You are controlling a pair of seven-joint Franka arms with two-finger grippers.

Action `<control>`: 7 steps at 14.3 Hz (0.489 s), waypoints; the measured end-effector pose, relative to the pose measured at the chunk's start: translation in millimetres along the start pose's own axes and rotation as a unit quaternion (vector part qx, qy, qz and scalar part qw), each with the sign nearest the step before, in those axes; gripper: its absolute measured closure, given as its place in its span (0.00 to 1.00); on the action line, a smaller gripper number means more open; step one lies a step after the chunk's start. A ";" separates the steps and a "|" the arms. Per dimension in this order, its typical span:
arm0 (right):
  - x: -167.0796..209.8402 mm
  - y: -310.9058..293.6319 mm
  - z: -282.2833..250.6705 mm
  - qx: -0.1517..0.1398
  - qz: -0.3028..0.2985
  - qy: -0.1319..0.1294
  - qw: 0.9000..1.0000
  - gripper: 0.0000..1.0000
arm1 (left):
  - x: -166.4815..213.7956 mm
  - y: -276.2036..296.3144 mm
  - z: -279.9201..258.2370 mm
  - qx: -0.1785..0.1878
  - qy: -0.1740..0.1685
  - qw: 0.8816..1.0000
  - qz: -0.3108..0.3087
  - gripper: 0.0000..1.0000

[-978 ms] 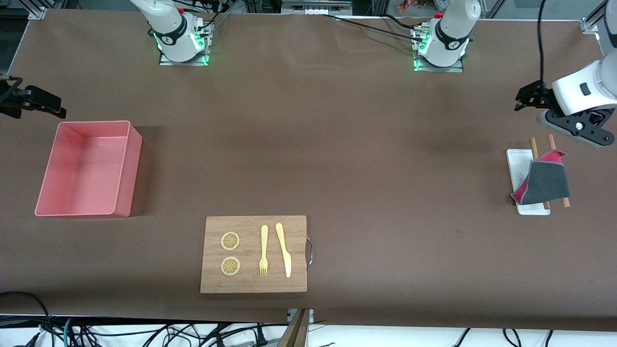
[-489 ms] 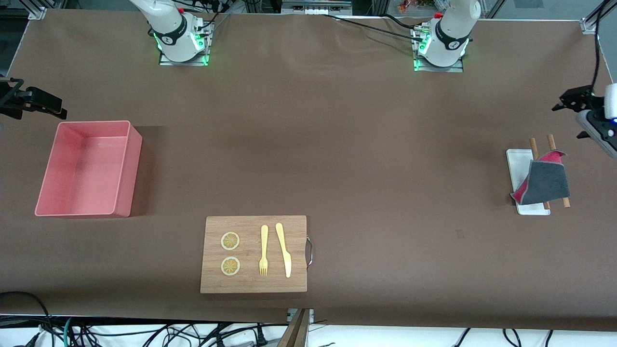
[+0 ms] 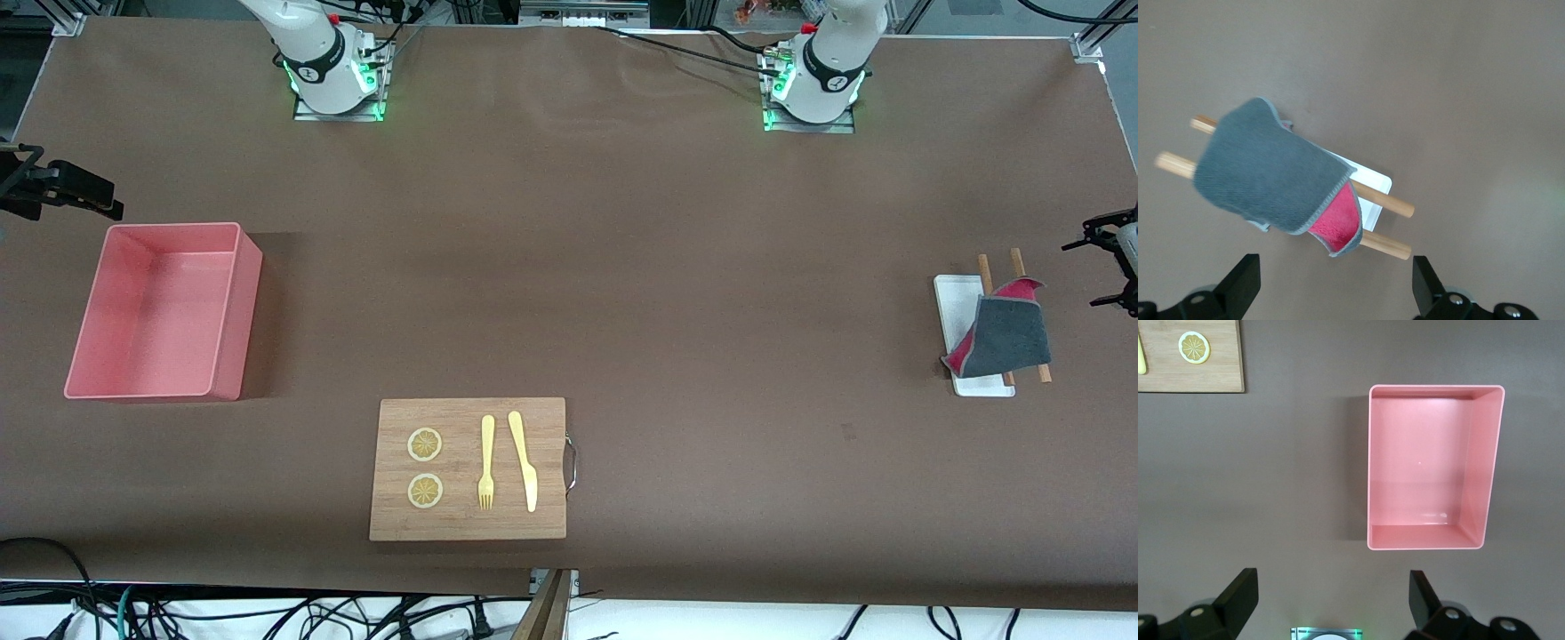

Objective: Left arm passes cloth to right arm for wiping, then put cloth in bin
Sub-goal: 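Lower the left gripper and grasp the grey cloth edge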

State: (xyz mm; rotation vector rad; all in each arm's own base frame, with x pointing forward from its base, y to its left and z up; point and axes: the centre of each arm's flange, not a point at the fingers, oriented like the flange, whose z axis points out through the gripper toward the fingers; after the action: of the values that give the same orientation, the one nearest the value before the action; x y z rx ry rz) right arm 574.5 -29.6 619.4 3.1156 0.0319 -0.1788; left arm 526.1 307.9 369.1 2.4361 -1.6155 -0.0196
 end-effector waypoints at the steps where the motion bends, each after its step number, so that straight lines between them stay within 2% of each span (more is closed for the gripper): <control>1: 0.0 0.0 0.0 0.000 0.000 0.000 1.000 0.00 | -15.1 3.7 15.3 0.004 0.013 1.000 0.012 0.00; 4: 0.0 0.0 0.0 0.000 0.000 0.000 1.000 0.00 | -36.8 11.7 50.9 0.004 0.040 0.998 0.051 0.00; 7: 0.0 0.1 0.0 0.000 0.000 0.000 1.000 0.00 | -36.0 4.2 79.2 0.002 0.074 0.993 0.090 0.10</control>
State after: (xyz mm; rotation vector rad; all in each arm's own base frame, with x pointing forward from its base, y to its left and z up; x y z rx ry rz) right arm 574.5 -29.7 619.4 3.1156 0.0317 -0.1786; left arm 497.6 325.4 288.7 2.2260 -1.7622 0.1888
